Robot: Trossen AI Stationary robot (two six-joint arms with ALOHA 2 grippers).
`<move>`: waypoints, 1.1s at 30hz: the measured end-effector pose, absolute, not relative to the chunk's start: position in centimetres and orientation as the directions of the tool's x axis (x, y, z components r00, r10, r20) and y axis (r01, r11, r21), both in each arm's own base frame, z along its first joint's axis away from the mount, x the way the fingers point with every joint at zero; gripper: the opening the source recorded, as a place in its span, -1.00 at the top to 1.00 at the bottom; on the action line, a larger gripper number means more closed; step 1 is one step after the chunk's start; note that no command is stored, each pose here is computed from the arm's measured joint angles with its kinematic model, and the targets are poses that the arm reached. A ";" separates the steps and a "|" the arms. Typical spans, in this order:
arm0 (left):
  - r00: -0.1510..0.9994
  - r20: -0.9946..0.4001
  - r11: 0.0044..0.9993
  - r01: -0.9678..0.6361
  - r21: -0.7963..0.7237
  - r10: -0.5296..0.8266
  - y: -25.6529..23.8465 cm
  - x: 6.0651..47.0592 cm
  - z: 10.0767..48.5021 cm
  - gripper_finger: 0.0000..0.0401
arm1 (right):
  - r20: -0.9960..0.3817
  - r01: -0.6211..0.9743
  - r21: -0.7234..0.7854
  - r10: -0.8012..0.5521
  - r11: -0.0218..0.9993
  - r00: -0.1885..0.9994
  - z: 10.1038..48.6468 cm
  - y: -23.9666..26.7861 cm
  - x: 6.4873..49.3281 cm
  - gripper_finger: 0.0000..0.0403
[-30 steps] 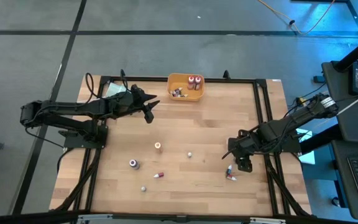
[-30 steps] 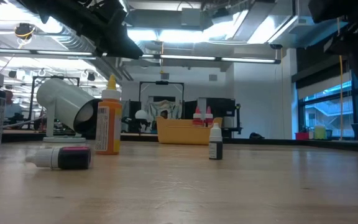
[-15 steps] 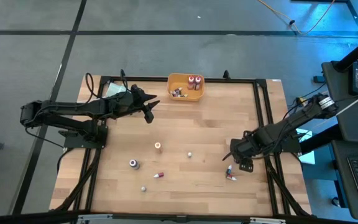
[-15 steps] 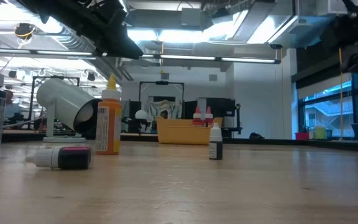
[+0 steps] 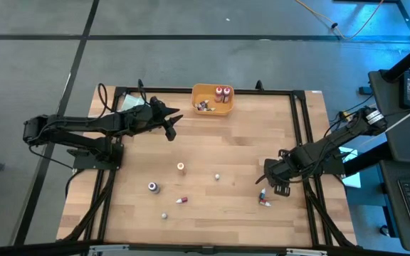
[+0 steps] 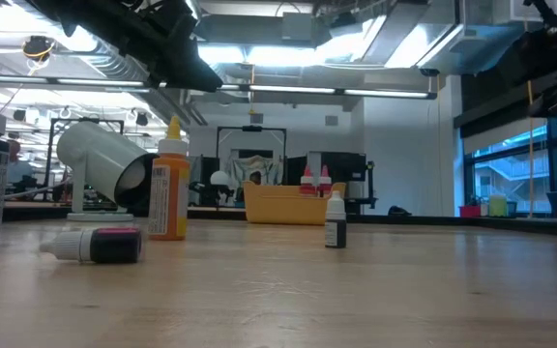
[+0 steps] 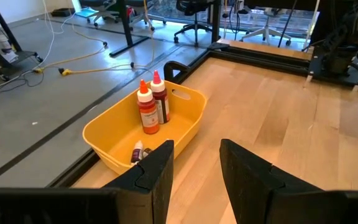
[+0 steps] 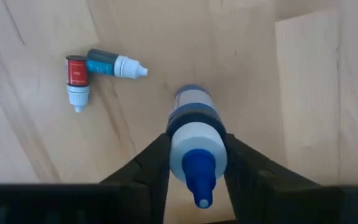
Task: Pick & Place food coloring
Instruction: Put the big blue food coloring bottle into the yellow bin
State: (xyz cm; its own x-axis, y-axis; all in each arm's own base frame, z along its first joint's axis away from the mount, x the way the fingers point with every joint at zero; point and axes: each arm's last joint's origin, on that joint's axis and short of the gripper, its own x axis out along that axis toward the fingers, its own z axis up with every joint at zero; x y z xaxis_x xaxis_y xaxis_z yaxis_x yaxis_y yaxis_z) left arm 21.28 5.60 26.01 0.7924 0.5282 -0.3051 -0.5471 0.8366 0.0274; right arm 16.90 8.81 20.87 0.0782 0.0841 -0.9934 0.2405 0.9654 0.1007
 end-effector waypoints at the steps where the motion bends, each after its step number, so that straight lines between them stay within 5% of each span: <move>1: 0.792 -0.305 0.837 -0.547 0.027 0.528 5.6 21.3 26.0 0.36 | -0.993 0.239 0.101 0.084 0.966 0.080 21.0 8.9 17.0 0.39; 7: 0.792 -0.305 0.836 -0.548 0.027 0.529 5.6 21.3 26.0 0.36 | -0.982 0.241 0.119 0.077 0.963 0.175 24.5 8.6 18.5 0.39; 17: 0.793 -0.304 0.834 -0.552 0.011 0.529 5.6 21.3 26.0 0.36 | -0.879 0.360 -0.021 -0.189 0.933 0.438 35.7 0.5 21.1 0.39; 23: 0.793 -0.304 0.832 -0.554 -0.001 0.528 5.6 21.3 26.0 0.36 | -0.807 0.409 -0.151 -0.351 0.900 0.476 40.2 -5.4 22.7 0.39; 27: 0.794 -0.304 0.827 -0.562 -0.033 0.527 5.6 21.3 26.0 0.36 | -0.808 0.423 -0.211 -0.400 0.881 0.432 41.1 -9.8 25.1 0.39; 33: 0.795 -0.305 0.824 -0.564 -0.051 0.525 5.6 21.3 26.0 0.36 | -0.885 0.319 -0.185 -0.298 0.930 0.357 37.9 -15.7 29.4 0.39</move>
